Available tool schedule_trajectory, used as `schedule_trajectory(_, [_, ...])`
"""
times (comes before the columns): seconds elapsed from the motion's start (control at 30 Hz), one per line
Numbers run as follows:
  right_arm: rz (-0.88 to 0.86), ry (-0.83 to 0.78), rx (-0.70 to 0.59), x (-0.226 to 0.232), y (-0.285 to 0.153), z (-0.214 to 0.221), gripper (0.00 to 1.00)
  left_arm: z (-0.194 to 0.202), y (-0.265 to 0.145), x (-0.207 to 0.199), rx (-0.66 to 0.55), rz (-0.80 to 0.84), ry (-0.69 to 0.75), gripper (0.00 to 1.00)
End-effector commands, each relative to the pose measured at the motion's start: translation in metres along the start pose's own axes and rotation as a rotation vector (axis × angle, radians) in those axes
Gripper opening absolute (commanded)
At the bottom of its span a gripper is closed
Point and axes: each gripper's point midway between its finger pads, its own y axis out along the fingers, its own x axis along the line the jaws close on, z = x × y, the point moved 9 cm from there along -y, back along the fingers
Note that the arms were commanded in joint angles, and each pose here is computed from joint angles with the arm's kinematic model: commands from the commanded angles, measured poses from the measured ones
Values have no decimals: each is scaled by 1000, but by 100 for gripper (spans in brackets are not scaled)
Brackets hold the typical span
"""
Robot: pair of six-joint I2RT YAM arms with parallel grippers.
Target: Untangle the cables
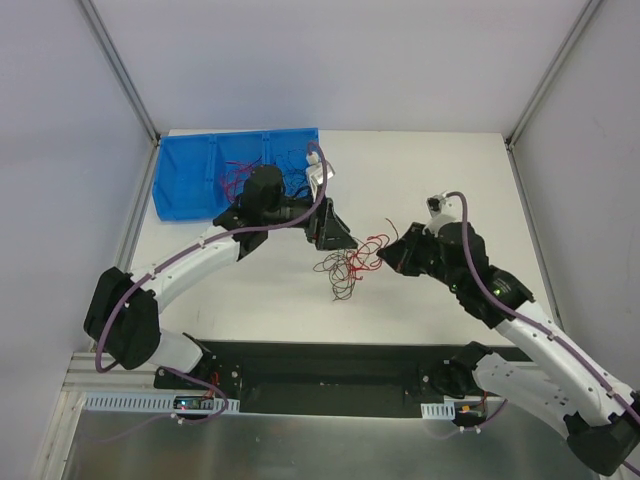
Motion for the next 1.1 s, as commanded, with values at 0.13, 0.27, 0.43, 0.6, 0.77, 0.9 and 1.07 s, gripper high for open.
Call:
schedule_trajectory(0.13, [-150,-49,-102,29,-44,-26,1,5,7,-36,5,199,252,73])
schedule_trajectory(0.27, [-199,-61,-156,37,-58,-34,1,15,17,-40,47,241,246,71])
schedule_trajectory(0.43, [-294,-72,-210,48,-72,-41,1,17,20,-43,61,257,242,58])
schedule_trajectory(0.6, [-290,-82,-204,46,-75,-39,1,15,15,-51,44,270,299,28])
schedule_trajectory(0.77, [-286,-84,-157,40,-67,-29,1,14,10,-56,25,271,342,8])
schedule_trajectory(0.9, [-284,-87,-126,35,-65,-21,1,13,7,-58,3,256,384,0])
schedule_trajectory(1.07, [-207,-106,-124,22,-70,-15,1,11,-2,-61,-45,199,466,0])
